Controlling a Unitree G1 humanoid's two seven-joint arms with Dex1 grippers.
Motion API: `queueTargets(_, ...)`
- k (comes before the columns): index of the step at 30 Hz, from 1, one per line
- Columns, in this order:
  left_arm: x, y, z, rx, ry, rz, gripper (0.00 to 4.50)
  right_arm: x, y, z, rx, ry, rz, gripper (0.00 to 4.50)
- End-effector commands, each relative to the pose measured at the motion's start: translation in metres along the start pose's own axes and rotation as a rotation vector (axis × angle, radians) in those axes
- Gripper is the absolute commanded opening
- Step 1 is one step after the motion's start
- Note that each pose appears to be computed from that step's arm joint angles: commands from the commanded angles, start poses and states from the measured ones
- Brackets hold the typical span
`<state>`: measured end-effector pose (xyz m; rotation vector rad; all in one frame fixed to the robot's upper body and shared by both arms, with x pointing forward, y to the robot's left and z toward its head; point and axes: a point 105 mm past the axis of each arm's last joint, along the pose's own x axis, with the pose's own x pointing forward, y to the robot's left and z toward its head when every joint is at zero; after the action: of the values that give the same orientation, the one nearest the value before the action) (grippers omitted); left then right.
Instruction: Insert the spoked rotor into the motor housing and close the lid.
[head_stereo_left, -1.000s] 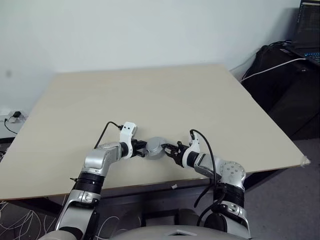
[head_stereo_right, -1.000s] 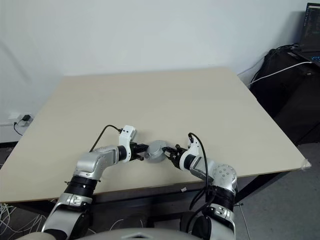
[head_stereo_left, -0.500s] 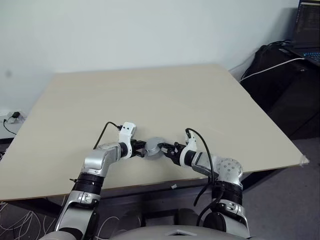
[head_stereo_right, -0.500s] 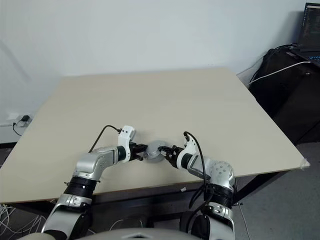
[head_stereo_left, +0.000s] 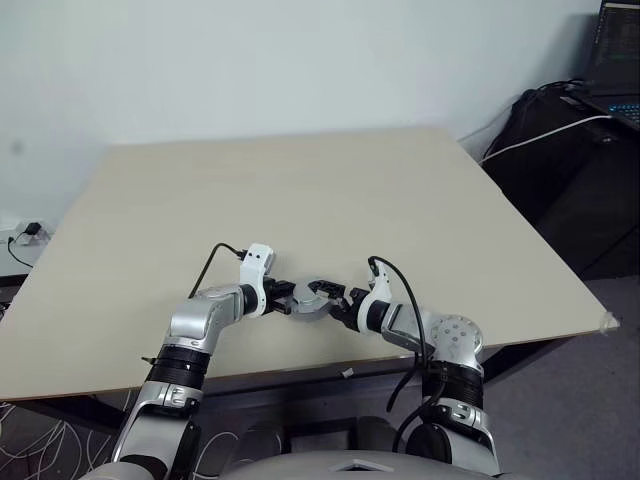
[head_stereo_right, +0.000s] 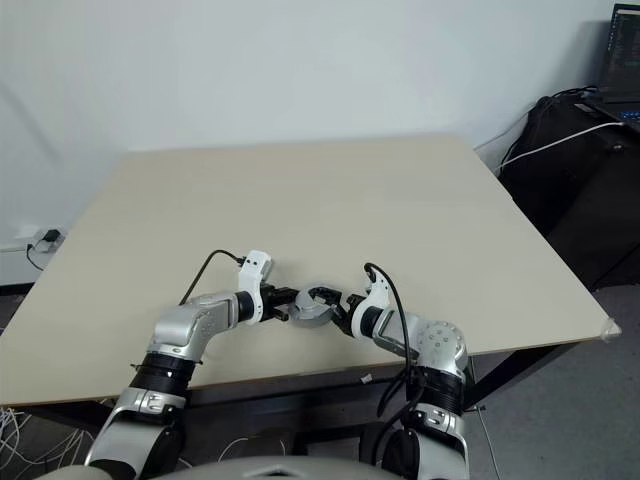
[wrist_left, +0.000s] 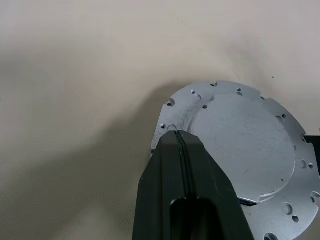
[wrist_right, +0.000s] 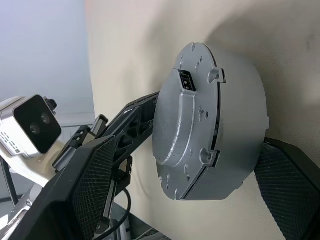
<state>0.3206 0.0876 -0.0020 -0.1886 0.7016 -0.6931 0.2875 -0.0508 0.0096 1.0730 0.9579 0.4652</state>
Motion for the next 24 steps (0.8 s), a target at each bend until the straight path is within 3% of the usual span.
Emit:
queueTargets(1,0.010,-0.023,-0.004,0.004,0.017,-0.093,0.00,0.021,0.047,-0.035,0.050,0.087,0.241,4.44)
queueTargets(8,0.010,-0.023,-0.003,0.004,0.016,-0.093,0.00,0.019,0.059,-0.043,0.014,0.140,0.302,4.44)
queueTargets(13,0.010,-0.023,-0.003,0.005,0.018,-0.096,0.00,0.023,0.052,-0.046,0.002,0.157,0.247,4.44)
queueTargets(19,0.010,-0.023,-0.004,0.005,0.019,-0.094,0.00,0.029,0.037,-0.029,0.057,0.034,0.150,4.44)
queueTargets(24,0.010,-0.023,-0.004,0.004,0.019,-0.097,0.00,0.030,0.037,-0.027,0.076,0.014,0.145,4.44)
